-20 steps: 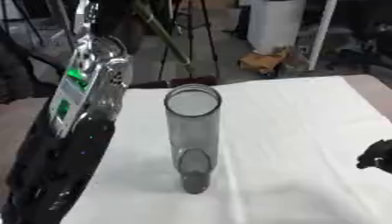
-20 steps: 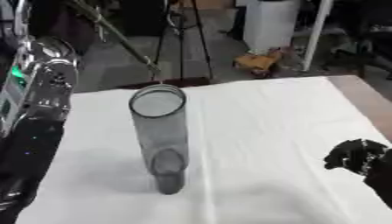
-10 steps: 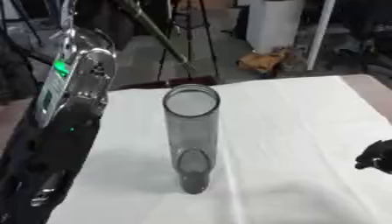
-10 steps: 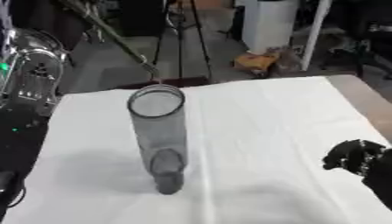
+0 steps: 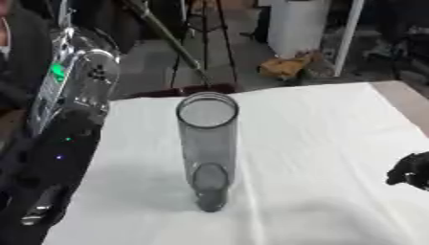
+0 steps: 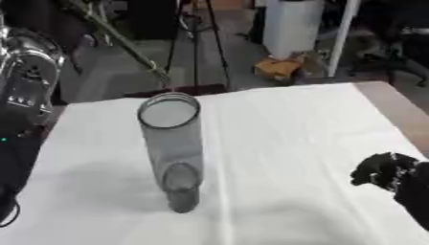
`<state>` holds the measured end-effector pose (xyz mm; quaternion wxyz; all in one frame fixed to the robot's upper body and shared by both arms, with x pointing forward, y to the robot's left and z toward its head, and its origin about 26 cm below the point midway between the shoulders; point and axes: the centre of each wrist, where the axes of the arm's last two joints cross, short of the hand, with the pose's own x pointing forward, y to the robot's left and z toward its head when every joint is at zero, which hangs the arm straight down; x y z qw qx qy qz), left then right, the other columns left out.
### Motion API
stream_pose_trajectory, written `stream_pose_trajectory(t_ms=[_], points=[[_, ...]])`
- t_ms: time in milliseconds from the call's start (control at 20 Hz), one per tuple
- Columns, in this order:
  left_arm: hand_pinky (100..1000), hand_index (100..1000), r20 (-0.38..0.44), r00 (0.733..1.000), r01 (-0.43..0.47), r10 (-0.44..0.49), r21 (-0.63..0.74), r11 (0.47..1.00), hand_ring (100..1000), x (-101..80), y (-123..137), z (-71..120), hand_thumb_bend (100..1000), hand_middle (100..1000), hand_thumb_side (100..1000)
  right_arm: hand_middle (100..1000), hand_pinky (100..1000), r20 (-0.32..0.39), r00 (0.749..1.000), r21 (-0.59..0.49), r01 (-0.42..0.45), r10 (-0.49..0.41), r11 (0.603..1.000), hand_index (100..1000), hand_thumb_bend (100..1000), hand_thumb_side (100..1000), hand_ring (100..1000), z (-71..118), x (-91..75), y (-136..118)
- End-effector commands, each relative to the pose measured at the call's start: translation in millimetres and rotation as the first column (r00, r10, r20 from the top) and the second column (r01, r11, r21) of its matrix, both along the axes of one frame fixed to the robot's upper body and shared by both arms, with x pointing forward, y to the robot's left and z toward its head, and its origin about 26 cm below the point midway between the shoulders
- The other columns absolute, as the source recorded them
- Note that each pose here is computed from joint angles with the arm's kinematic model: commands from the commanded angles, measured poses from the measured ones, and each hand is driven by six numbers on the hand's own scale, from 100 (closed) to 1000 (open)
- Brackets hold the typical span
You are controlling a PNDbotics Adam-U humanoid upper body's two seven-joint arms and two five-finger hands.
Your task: Arrange flowers into the vase.
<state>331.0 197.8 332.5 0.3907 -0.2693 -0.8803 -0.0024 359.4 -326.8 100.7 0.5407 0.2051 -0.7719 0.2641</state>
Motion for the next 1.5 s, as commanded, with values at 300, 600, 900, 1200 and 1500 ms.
stream_pose_trajectory(t_ms=[300,600,900,1200,1500], points=[[100,100,0.012,1.0,-0.027,0.026,0.054,0.998,100,-0.7,3,8.0,100,100,166,605,678,0.024,1.0,-0.016,0.007,-0.007,1.0,666,738,737,672,9.7,1.3,-5],[100,100,-0.023,1.0,-0.017,0.02,0.104,0.994,100,1.5,0,3.6,100,100,164,604,678,0.024,1.0,-0.016,0.006,-0.006,1.0,667,738,737,672,9.7,1.4,-4],[100,100,-0.054,0.998,-0.015,0.023,0.146,0.989,100,5.0,-3,-0.7,100,100,162,604,678,0.023,1.0,-0.016,0.005,-0.005,1.0,667,737,738,672,9.8,1.5,-4],[100,100,-0.103,0.994,-0.002,0.023,0.197,0.98,100,12.1,-8,-8.4,100,100,160,604,679,0.023,1.0,-0.017,0.002,-0.001,1.0,667,737,738,671,9.9,1.6,-4],[100,100,-0.131,0.991,-0.01,0.04,0.223,0.975,100,22.0,-10,-15.3,100,100,157,604,679,0.022,1.0,-0.018,0.0,0.0,1.0,667,736,739,671,9.8,1.5,-3]])
